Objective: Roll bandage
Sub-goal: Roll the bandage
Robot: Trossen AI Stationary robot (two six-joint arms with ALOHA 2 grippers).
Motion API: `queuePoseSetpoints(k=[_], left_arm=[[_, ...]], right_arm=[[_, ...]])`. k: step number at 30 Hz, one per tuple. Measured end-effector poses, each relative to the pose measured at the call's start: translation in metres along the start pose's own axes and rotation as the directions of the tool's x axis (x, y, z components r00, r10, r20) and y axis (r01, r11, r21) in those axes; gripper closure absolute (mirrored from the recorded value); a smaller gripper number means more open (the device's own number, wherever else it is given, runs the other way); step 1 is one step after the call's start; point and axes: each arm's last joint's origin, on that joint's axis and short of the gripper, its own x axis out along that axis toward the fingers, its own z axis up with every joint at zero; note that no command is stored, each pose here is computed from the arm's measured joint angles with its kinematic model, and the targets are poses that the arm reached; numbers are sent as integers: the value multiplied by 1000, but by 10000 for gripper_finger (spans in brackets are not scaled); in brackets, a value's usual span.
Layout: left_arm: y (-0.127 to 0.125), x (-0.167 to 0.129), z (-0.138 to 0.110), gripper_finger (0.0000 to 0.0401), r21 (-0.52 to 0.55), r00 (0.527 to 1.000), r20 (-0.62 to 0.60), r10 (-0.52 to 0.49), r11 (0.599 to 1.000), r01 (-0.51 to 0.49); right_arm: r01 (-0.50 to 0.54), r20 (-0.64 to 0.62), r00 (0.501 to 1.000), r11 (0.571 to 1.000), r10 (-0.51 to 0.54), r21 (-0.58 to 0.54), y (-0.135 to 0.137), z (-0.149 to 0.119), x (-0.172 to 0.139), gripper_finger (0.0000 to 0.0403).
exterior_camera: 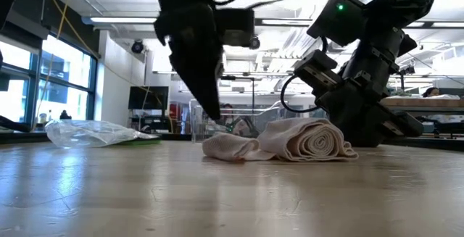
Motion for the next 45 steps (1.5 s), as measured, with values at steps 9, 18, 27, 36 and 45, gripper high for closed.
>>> queuePoseSetpoints(k=[9,18,27,36,45], left_arm=[[3,29,-2,401,-47,998,-39,-44,998,43],[1,35,4,401,-82,998,18,-61,995,62],[-5,34,-15,401,17,984,-171,-44,999,47],[-5,32,-27,401,80,950,-296,-101,988,130],[-5,32,-25,401,74,955,-280,-104,989,129]], right_arm=[[1,1,1000,1000,-1,0,0,0,0,403],[0,2,1000,1000,0,0,0,0,0,403],[5,1,1000,1000,-5,3,0,-2,0,403],[14,-5,1000,1000,-15,-6,2,-24,4,403],[-92,21,995,996,93,-20,13,-40,-3,403]])
